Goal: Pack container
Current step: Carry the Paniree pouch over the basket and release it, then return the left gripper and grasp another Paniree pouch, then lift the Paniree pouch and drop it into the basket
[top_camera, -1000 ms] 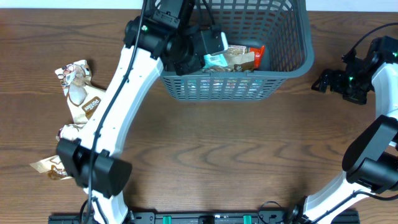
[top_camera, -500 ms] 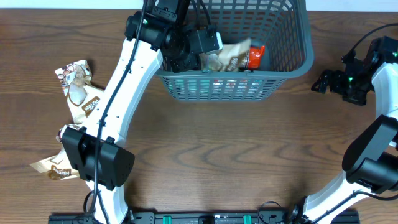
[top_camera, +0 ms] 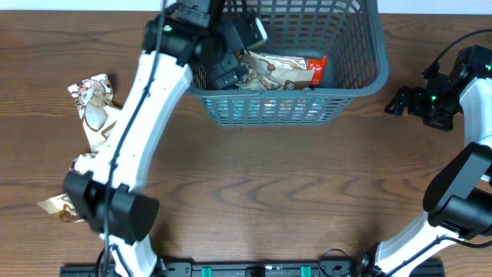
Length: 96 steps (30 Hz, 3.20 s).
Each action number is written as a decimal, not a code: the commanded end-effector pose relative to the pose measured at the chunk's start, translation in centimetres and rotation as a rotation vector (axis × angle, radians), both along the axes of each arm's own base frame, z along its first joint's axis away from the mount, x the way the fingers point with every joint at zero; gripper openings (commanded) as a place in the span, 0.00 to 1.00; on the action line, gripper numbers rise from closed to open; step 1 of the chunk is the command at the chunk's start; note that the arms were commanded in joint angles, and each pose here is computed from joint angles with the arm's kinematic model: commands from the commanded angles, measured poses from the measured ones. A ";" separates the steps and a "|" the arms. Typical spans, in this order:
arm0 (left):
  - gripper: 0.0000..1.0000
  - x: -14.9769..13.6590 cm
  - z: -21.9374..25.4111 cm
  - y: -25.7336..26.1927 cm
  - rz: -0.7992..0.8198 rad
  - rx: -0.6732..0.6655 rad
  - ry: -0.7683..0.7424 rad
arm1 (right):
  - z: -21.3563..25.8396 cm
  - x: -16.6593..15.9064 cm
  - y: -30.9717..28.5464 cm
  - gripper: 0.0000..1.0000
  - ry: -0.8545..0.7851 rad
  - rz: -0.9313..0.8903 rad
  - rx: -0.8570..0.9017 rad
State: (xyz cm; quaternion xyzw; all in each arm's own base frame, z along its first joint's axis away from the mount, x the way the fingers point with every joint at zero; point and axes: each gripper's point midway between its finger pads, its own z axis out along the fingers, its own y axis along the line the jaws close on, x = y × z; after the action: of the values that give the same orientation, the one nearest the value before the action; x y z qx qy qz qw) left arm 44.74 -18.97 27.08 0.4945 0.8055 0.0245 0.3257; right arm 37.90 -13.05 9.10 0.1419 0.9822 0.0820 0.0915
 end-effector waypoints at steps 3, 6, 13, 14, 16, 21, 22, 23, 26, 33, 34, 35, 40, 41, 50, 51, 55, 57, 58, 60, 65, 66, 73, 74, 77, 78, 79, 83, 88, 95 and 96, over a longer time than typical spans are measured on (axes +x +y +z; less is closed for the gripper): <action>0.99 -3.0 10.7 6.6 0.316 -0.119 -0.216 | -0.2 0.0 0.4 0.99 0.007 0.026 -0.001; 0.99 -4.9 14.4 9.5 0.411 -0.171 -0.300 | -0.2 0.0 0.4 0.99 0.008 0.026 -0.001; 0.99 -10.9 20.0 23.1 1.015 -0.266 -0.494 | -0.2 0.0 0.4 0.99 0.007 0.029 -0.002; 0.99 -11.8 20.0 24.7 1.078 -0.278 -0.494 | -0.2 0.0 0.4 0.99 0.007 0.029 -0.002; 0.99 -13.9 18.8 27.7 1.217 -0.281 -0.456 | -0.2 0.0 0.4 0.99 0.006 0.029 -0.002; 0.99 -17.0 13.2 31.4 1.454 -0.265 -0.213 | -0.2 0.0 0.4 0.99 0.006 0.029 -0.002; 0.99 -17.0 12.4 31.7 1.470 -0.259 -0.175 | -0.2 0.0 0.4 0.99 0.006 0.029 -0.002; 0.99 -16.7 11.6 32.1 1.490 -0.265 -0.140 | -0.2 0.0 0.4 0.99 0.006 0.029 -0.002; 0.99 -15.0 9.5 32.5 1.538 -0.305 -0.065 | -0.2 0.0 0.4 0.99 0.006 0.029 -0.002; 0.98 -7.7 2.9 33.8 1.661 -0.389 0.065 | -0.2 0.0 0.4 0.99 0.006 0.030 -0.002; 0.99 -6.7 1.7 33.8 1.661 -0.398 0.091 | -0.2 0.0 0.4 0.99 0.006 0.031 -0.002; 0.99 -5.6 0.6 33.7 1.650 -0.410 0.121 | -0.2 0.0 0.4 0.99 0.006 0.034 -0.003; 0.99 -1.6 -6.7 34.0 1.650 -0.381 0.265 | -0.2 0.0 0.4 0.99 0.006 0.037 -0.003; 0.99 -1.3 -7.9 34.1 1.654 -0.368 0.287 | -0.2 0.0 0.4 0.99 0.006 0.037 -0.004; 0.99 -0.4 -18.0 33.5 1.668 -0.277 0.528 | -0.2 0.2 0.3 0.99 -0.003 0.044 -0.009; 0.99 -0.4 -18.8 33.3 1.667 -0.272 0.548 | -0.2 0.2 0.3 0.99 -0.006 0.044 -0.010; 0.99 -0.8 -20.6 32.8 1.658 -0.274 0.592 | -0.1 0.5 0.2 0.99 -0.017 0.044 -0.015; 0.99 -1.2 -21.5 32.6 1.660 -0.265 0.611 | -0.1 0.6 0.1 0.99 -0.020 0.044 -0.017; 0.99 -1.4 -22.1 32.5 1.661 -0.261 0.618 | -0.1 0.6 0.1 0.99 -0.020 0.044 -0.017; 0.99 -2.1 -23.2 32.3 1.664 -0.248 0.640 | -0.1 0.5 0.1 0.99 -0.019 0.044 -0.017; 0.99 -4.0 -26.6 31.4 1.664 -0.230 0.705 | -0.2 0.4 0.2 0.99 -0.014 0.051 -0.016; 0.99 -4.3 -27.0 31.3 1.665 -0.225 0.714 | -0.2 0.4 0.2 0.99 -0.013 0.051 -0.015; 0.64 -4.9 -27.6 31.1 1.666 -0.217 0.727 | -0.2 -0.3 0.0 0.99 0.014 0.052 -0.031; 0.58 -4.9 -27.4 31.2 1.666 -0.220 0.722 | -0.2 -0.3 0.0 0.99 0.014 0.051 -0.031; 0.44 -4.8 -26.2 31.2 1.663 -0.231 0.703 | -0.2 -0.3 0.0 0.99 0.014 0.051 -0.030; 0.36 -4.7 -25.5 31.2 1.656 -0.238 0.689 | -0.2 -0.3 0.0 0.99 0.014 0.051 -0.030; 0.26 -4.5 -24.9 31.2 1.647 -0.244 0.676 | -0.2 -0.3 0.0 0.99 0.014 0.051 -0.030; 0.06 -3.9 -20.4 31.1 1.588 -0.282 0.580 | -0.2 -0.3 0.0 0.99 0.014 0.051 -0.030; 0.06 -3.2 -11.7 29.5 1.469 -0.357 0.391 | -0.2 -0.3 0.0 0.99 0.014 0.051 -0.029; 0.06 -2.6 2.8 22.1 1.081 -0.459 0.098 | -0.2 -0.3 0.0 0.99 0.014 0.051 -0.029; 0.06 -2.6 4.7 20.5 1.019 -0.463 0.063 | -0.2 -0.3 0.0 0.99 0.014 0.051 -0.030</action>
State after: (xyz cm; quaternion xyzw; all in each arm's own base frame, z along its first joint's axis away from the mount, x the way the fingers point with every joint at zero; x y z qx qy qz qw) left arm 42.15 5.61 26.39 -0.1403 0.9478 -0.0002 0.2863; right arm 37.59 -13.38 8.99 0.1296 0.9854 0.0697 0.0860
